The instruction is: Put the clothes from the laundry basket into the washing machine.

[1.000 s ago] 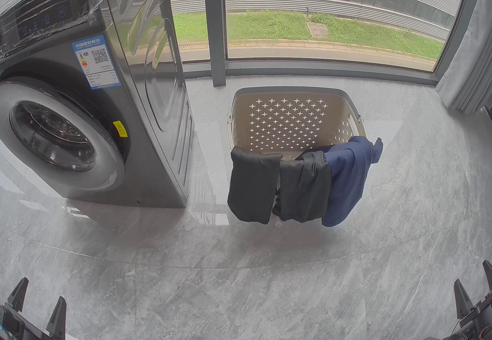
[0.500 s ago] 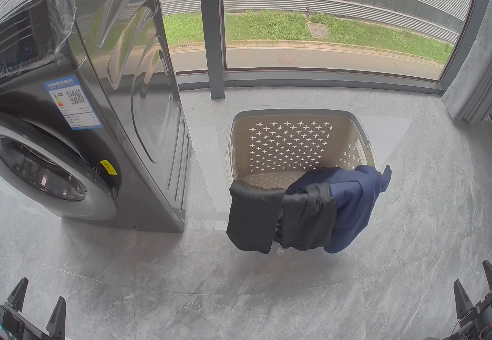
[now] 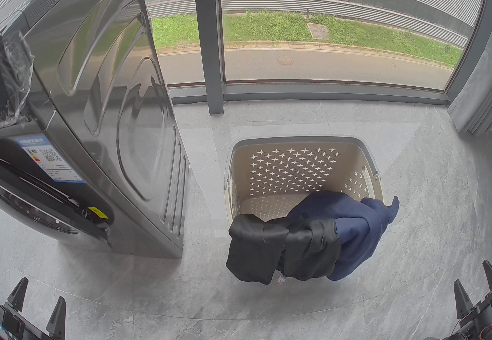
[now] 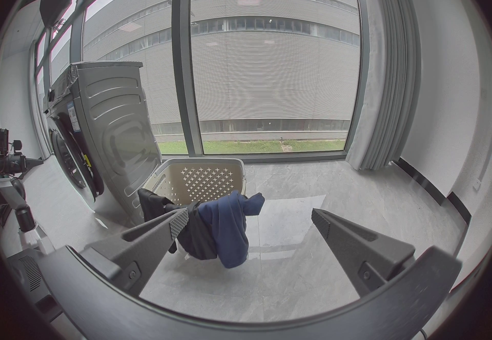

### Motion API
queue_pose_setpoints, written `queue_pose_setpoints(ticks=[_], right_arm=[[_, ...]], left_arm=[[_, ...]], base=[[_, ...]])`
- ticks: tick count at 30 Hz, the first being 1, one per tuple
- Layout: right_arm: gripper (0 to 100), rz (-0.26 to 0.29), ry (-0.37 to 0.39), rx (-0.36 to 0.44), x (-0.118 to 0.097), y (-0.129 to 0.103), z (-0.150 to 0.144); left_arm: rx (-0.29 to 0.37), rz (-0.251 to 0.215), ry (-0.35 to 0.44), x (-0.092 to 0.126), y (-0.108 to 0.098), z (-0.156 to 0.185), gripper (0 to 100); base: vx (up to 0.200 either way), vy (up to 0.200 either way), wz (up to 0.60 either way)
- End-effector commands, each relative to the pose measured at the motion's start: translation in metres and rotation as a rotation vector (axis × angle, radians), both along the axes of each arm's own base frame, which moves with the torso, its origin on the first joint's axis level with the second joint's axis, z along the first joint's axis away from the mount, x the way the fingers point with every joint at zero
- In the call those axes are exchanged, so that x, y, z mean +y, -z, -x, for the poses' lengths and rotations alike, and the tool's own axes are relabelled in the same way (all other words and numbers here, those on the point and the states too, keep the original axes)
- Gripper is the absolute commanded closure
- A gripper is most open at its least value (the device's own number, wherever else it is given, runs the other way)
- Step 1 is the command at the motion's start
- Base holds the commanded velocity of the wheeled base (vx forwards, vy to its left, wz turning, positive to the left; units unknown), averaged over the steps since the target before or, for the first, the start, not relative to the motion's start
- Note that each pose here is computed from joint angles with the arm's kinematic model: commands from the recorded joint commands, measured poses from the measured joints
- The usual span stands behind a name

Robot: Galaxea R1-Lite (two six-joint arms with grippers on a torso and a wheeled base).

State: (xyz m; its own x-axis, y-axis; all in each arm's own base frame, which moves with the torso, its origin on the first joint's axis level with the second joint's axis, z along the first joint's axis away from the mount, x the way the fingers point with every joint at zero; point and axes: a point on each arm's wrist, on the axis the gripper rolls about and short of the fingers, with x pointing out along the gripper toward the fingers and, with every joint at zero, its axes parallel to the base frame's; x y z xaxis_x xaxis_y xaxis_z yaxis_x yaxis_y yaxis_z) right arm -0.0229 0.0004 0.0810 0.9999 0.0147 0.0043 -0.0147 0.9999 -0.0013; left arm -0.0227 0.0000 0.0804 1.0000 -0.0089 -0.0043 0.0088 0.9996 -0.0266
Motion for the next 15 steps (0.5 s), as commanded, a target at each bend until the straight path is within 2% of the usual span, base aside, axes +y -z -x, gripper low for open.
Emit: queue_pose_setpoints(ticks=[1,15], right_arm=[[0,0.000,0.001,0.003,0.0000,0.0052,-0.0002],[0,0.000,0.001,0.003,0.0000,0.0052,-0.0002]], left_arm=[[0.003,-0.002,0.000,0.0000,0.0042,-0.0003,0],[0.003,-0.002,0.000,0.0000,0.0042,-0.0003,0]], base=[[0.000,-0.200,0.00],[0.000,-0.200,0.00]])
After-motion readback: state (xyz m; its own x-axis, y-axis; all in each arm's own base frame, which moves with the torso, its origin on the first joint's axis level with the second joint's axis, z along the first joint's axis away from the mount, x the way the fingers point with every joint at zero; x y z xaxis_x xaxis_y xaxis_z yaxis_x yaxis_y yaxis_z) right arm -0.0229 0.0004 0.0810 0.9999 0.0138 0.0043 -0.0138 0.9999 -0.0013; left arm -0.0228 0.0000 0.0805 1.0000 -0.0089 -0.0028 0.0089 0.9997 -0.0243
